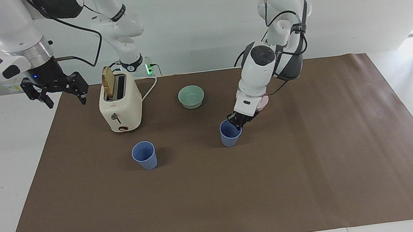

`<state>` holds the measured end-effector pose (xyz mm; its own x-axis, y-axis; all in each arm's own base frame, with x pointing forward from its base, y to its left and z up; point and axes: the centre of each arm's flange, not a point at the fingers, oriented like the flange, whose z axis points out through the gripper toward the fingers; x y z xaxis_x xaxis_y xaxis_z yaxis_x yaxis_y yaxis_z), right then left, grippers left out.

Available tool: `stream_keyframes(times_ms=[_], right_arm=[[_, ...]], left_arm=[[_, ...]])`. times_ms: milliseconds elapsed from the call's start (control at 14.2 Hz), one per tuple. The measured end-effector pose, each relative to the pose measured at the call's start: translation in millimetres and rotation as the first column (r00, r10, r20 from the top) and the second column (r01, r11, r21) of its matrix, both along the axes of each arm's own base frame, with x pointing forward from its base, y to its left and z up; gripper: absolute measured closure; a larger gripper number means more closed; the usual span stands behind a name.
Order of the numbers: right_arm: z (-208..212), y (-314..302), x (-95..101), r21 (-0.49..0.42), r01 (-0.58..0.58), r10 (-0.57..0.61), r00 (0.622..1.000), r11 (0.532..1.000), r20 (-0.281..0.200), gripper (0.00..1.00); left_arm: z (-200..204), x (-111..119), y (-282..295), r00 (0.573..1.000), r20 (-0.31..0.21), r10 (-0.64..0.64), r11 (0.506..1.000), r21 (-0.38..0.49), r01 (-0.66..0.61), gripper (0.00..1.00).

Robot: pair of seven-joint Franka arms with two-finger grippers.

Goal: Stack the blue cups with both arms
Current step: 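Carry the blue cup with the left gripper toward the table center, then release the cup and withdraw the left gripper while the right gripper reaches out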

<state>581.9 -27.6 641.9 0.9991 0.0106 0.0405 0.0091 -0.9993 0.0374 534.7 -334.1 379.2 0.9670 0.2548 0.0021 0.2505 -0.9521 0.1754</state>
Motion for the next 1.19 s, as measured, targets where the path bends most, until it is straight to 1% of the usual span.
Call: stream_keyframes(times_ms=[140, 211, 281, 351, 561, 772, 912, 982, 1123, 1193], right_arm=[[0, 0, 0.0, 0.0, 0.0, 0.0, 1.0, 1.0, 0.0, 0.0], [0, 0, 0.0, 0.0, 0.0, 0.0, 1.0, 1.0, 0.0, 0.0], [0, 0, 0.0, 0.0, 0.0, 0.0, 1.0, 1.0, 0.0, 0.0], [0, 0, 0.0, 0.0, 0.0, 0.0, 1.0, 1.0, 0.0, 0.0], [0, 0, -0.1, 0.0, 0.0, 0.0, 1.0, 1.0, 0.0, 0.0], [0, 1, -0.3, 0.003, 0.001, -0.001, 1.0, 1.0, 0.0, 0.0], [0, 1, -0.2, 0.026, 0.008, -0.008, 1.0, 1.0, 0.001, 0.0], [1, -1, 0.3, 0.039, 0.013, -0.013, 1.0, 0.999, 0.007, 0.0], [2, -4, 3.9, 0.05, 0.018, -0.02, 0.999, 0.999, 0.039, 0.0], [-1, -2, 5.4, 0.054, 0.016, -0.018, 0.999, 0.998, 0.046, 0.0]], left_arm=[[-1, 1, 2, 1.0, 0.013, -0.015, 1.0, 0.023, 0.014, 0.67], [0, 2, 3, 0.999, 0.023, -0.024, 0.999, 0.038, 0.024, 0.54], [1, 4, 6, 0.999, 0.027, -0.027, 0.998, 0.048, 0.026, 0.44], [5, 7, 9, 0.999, 0.026, -0.027, 0.998, 0.06, 0.025, 0.3], [31, 21, 30, 0.999, 0.029, -0.041, 0.993, 0.111, 0.038, 0.0], [60, 33, 75, 0.994, 0.017, -0.107, 0.985, 0.142, 0.103, 0.0], [83, 36, 116, 0.988, 0.001, -0.152, 0.976, 0.16, 0.15, 0.0], [97, 35, 136, 0.984, -0.009, -0.175, 0.97, 0.168, 0.174, 0.0], [124, 29, 175, 0.971, -0.029, -0.235, 0.955, 0.181, 0.237, 0.0], [137, 25, 192, 0.963, -0.037, -0.268, 0.945, 0.185, 0.27, 0.0]])
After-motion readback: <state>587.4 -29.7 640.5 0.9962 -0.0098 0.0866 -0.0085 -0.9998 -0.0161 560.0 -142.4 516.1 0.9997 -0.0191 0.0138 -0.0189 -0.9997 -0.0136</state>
